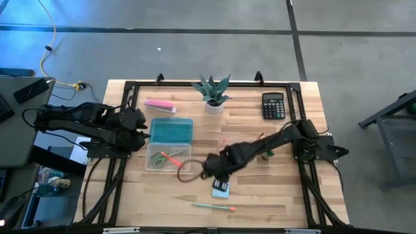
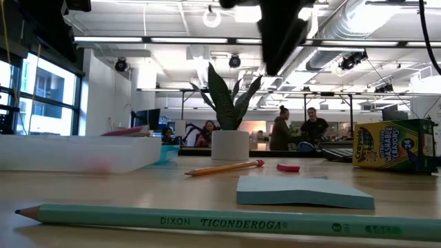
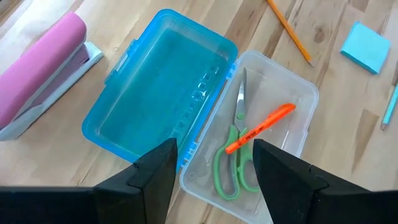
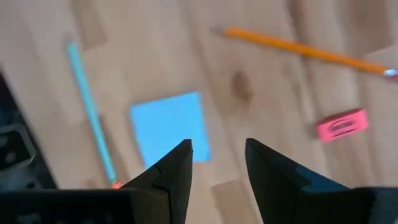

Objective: Pack school essentials
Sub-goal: Put the light blue pencil into the blue supply box

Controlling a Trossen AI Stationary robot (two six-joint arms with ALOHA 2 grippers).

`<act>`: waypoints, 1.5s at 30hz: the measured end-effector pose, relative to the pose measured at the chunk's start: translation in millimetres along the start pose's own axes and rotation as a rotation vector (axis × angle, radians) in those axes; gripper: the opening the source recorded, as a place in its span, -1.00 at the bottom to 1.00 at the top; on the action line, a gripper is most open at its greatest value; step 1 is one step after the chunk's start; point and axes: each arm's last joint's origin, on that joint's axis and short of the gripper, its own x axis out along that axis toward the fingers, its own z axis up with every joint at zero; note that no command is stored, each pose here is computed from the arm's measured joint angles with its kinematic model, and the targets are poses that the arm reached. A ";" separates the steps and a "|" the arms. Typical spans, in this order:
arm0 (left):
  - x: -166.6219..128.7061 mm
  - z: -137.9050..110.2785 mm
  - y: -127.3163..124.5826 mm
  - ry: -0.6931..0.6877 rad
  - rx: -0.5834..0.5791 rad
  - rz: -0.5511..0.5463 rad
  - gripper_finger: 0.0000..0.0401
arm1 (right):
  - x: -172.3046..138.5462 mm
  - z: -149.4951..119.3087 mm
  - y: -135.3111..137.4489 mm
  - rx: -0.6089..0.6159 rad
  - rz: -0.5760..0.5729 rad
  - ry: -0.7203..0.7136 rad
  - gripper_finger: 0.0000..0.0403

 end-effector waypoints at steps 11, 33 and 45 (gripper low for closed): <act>0.0 0.0 0.0 0.000 -0.003 0.000 -0.01 | 22.7 -46.6 50.6 -0.146 0.117 0.028 -0.32; 0.4 1.5 -0.8 -0.013 -0.012 -0.002 -0.01 | 57.3 -87.5 85.4 -0.123 0.110 -0.043 -0.32; 0.7 2.0 -0.3 -0.024 -0.033 0.020 -0.02 | 89.9 -94.2 91.0 -0.144 0.070 -0.001 -0.32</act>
